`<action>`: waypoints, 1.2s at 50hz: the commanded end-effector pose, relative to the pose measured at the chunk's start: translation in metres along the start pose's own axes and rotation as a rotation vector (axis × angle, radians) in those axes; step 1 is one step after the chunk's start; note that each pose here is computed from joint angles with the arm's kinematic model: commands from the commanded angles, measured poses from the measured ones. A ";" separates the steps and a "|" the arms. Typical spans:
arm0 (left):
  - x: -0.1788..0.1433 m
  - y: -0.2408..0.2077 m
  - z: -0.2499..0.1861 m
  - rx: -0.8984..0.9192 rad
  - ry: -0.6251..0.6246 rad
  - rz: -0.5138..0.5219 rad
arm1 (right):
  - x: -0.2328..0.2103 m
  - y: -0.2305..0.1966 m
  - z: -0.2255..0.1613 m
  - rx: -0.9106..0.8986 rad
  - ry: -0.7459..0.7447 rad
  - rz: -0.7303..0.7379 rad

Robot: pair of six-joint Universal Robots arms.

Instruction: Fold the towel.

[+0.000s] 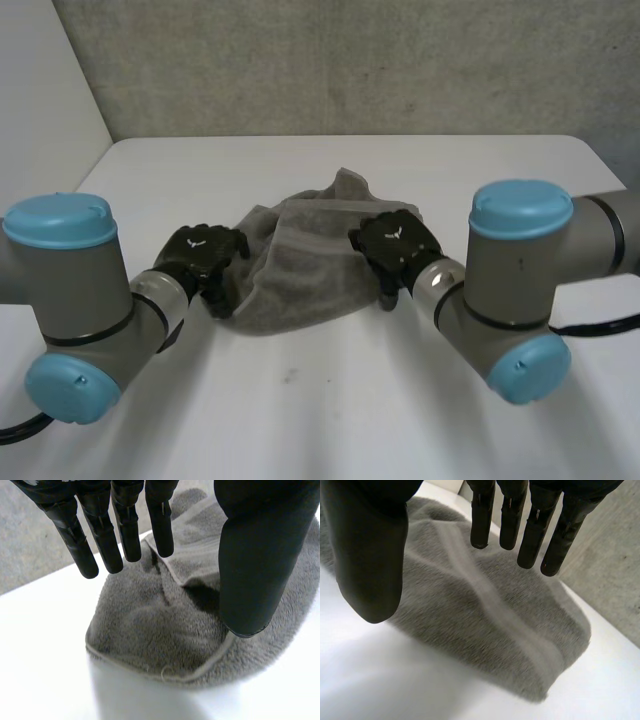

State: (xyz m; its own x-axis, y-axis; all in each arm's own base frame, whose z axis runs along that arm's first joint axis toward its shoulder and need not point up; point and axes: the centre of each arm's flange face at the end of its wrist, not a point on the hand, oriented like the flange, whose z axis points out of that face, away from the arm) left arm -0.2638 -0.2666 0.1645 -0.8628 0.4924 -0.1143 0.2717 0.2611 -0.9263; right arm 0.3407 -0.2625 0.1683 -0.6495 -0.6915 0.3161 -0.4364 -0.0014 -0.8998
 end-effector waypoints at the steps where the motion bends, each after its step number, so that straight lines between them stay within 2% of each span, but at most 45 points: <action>1: -0.001 0.008 -0.004 -0.080 0.004 -0.007 | 0.009 -0.016 0.023 0.003 0.001 0.000; 9: 0.000 0.016 -0.002 -0.109 0.008 -0.010 | 0.012 -0.024 0.044 -0.021 -0.005 0.003; 19: 0.010 0.019 -0.008 -0.128 0.037 -0.003 | 0.019 -0.046 0.053 0.062 0.000 -0.009; 22: 0.019 0.017 -0.016 -0.142 0.063 0.009 | 0.016 -0.052 0.055 0.097 -0.046 -0.015; 27: 0.035 0.014 -0.041 -0.184 0.116 0.032 | -0.003 -0.058 0.054 0.157 -0.260 -0.029; 34: 0.054 0.013 -0.073 -0.193 0.176 0.064 | -0.015 -0.056 0.059 0.194 -0.386 -0.063; 42: 0.065 0.008 -0.101 -0.159 0.216 0.086 | -0.055 -0.038 0.060 0.181 -0.500 -0.234; 47: 0.064 0.007 -0.108 -0.149 0.216 0.088 | -0.087 -0.005 0.053 0.107 -0.599 -0.453; 53: 0.064 0.007 -0.107 -0.151 0.216 0.089 | -0.092 0.003 0.056 0.087 -0.568 -0.555; 58: 0.061 0.009 -0.103 -0.155 0.205 0.084 | -0.075 -0.018 0.069 0.145 -0.387 -0.593; 60: 0.062 0.009 -0.103 -0.157 0.205 0.084 | -0.072 -0.023 0.071 0.155 -0.357 -0.584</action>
State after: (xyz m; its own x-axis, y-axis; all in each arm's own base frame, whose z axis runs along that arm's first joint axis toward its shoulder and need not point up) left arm -0.2709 -0.1454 0.1885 -0.7297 0.6766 -0.0984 0.4148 0.3236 -0.8504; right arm 0.4361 -0.2457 0.1262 0.0393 -0.8144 0.5790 -0.5384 -0.5054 -0.6743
